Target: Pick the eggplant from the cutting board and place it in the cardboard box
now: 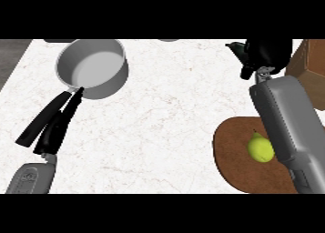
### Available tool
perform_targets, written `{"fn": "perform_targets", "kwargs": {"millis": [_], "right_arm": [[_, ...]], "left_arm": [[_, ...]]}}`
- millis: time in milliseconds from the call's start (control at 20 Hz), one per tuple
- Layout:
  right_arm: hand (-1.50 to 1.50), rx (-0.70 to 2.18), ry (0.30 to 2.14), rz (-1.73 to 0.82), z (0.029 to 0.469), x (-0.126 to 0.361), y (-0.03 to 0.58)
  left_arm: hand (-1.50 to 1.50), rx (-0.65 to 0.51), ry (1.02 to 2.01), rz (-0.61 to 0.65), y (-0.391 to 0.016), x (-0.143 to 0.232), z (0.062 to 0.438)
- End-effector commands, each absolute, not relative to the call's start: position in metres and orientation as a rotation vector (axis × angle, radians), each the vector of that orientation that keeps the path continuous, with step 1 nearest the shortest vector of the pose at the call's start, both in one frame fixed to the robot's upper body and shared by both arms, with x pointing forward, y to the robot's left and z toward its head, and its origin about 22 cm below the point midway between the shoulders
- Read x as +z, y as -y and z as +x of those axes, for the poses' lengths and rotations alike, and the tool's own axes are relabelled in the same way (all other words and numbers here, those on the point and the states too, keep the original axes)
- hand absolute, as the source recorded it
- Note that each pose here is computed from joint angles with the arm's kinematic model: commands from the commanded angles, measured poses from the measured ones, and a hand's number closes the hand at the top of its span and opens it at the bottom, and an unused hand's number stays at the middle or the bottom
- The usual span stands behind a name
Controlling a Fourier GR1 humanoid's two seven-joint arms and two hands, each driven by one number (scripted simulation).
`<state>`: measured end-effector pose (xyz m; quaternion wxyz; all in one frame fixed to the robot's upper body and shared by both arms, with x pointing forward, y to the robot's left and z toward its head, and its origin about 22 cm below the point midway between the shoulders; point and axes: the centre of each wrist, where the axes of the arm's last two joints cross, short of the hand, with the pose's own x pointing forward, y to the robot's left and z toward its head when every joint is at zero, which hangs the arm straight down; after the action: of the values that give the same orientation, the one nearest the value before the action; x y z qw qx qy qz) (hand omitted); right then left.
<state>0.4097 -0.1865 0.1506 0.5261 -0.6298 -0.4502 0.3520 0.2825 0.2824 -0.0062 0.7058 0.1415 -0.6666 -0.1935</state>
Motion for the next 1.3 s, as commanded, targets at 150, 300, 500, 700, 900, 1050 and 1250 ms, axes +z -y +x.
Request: {"fn": "perform_targets", "kwargs": {"millis": [150,300,500,700,900,1050,1250], "right_arm": [[1.5,0.65,1.005,-1.633,0.407,0.22,0.196],[1.5,0.557,1.006,-1.638,0.403,0.211,0.238],[1.5,0.483,0.969,-1.68,0.393,0.217,0.279],[1.5,0.498,0.87,-1.643,0.398,0.222,0.315],[1.5,0.481,0.843,-1.63,0.393,0.213,0.354],[1.5,0.5,0.772,-1.621,0.405,0.206,0.371],[1.5,0.421,0.709,-1.384,0.398,0.187,0.411]], "left_arm": [[0.0,-0.415,1.473,0.309,-0.286,0.005,0.278],[0.0,-0.404,1.461,0.307,-0.277,-0.019,0.265],[0.0,-0.43,1.465,0.326,-0.287,-0.012,0.262],[0.0,-0.414,1.47,0.331,-0.29,-0.009,0.274],[0.0,-0.407,1.471,0.318,-0.277,-0.013,0.283],[0.0,-0.42,1.483,0.32,-0.265,0.005,0.28],[0.0,-0.413,1.464,0.29,-0.273,-0.005,0.283]]}}
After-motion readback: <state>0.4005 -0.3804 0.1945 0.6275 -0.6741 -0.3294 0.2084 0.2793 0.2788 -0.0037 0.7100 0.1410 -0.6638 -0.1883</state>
